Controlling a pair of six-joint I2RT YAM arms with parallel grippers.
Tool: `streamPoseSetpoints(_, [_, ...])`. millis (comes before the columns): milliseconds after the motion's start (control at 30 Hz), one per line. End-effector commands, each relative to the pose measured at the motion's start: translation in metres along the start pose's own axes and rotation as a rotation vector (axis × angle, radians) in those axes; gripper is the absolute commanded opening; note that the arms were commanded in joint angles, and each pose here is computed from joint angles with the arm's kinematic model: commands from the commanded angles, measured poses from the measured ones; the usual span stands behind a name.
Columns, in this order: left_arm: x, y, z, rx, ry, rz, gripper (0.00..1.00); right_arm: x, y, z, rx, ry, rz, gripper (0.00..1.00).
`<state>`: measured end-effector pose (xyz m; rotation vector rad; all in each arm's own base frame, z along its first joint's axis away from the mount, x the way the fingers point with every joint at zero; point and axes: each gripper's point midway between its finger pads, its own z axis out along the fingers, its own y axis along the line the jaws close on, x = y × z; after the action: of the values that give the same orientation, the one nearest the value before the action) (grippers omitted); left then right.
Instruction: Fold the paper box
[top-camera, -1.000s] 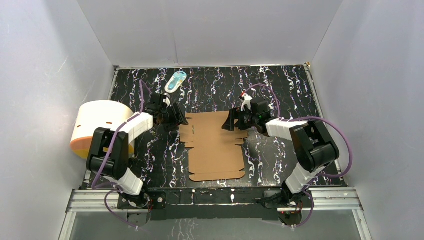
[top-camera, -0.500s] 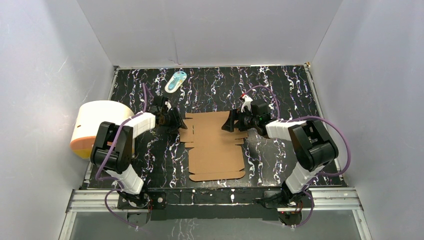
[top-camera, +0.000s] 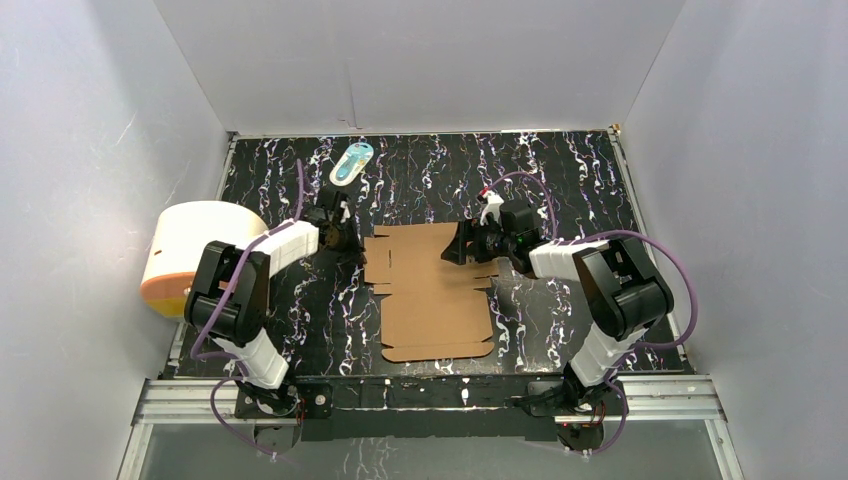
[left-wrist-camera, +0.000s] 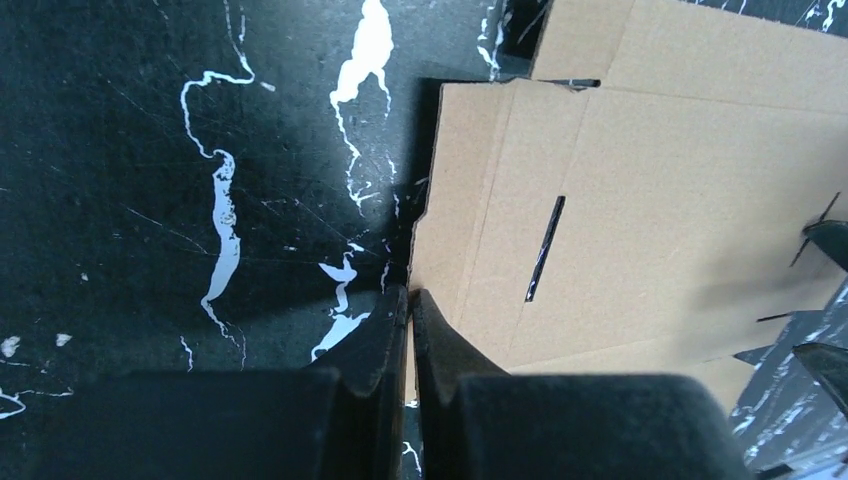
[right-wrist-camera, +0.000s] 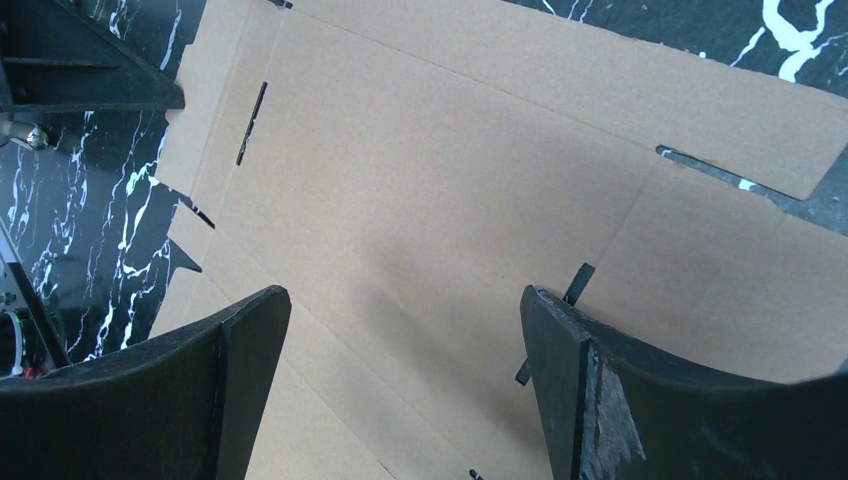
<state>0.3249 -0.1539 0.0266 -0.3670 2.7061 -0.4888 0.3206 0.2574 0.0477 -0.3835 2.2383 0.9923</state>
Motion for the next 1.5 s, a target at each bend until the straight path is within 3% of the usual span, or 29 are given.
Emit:
streamPoseSetpoints(0, [-0.003, -0.002, -0.008, -0.092, -0.026, 0.087, 0.00, 0.005, 0.003, 0.006, -0.012, 0.001, -0.007, 0.94])
streamPoseSetpoints(300, [-0.002, -0.025, -0.012, -0.159, -0.068, 0.206, 0.00, 0.013, 0.004, 0.012, -0.014, 0.015, 0.003, 0.94])
streamPoseSetpoints(433, [0.002, -0.038, -0.012, -0.150, -0.063, 0.232, 0.05, 0.014, 0.004, 0.013, -0.010, 0.016, 0.001, 0.94])
streamPoseSetpoints(767, [0.007, -0.047, -0.009, -0.129, -0.049, 0.227, 0.37, 0.016, 0.005, 0.014, -0.014, 0.018, 0.003, 0.94])
streamPoseSetpoints(1467, [0.014, -0.100, -0.023, 0.083, -0.017, 0.183, 0.41, 0.021, 0.005, 0.018, -0.025, 0.017, 0.020, 0.94])
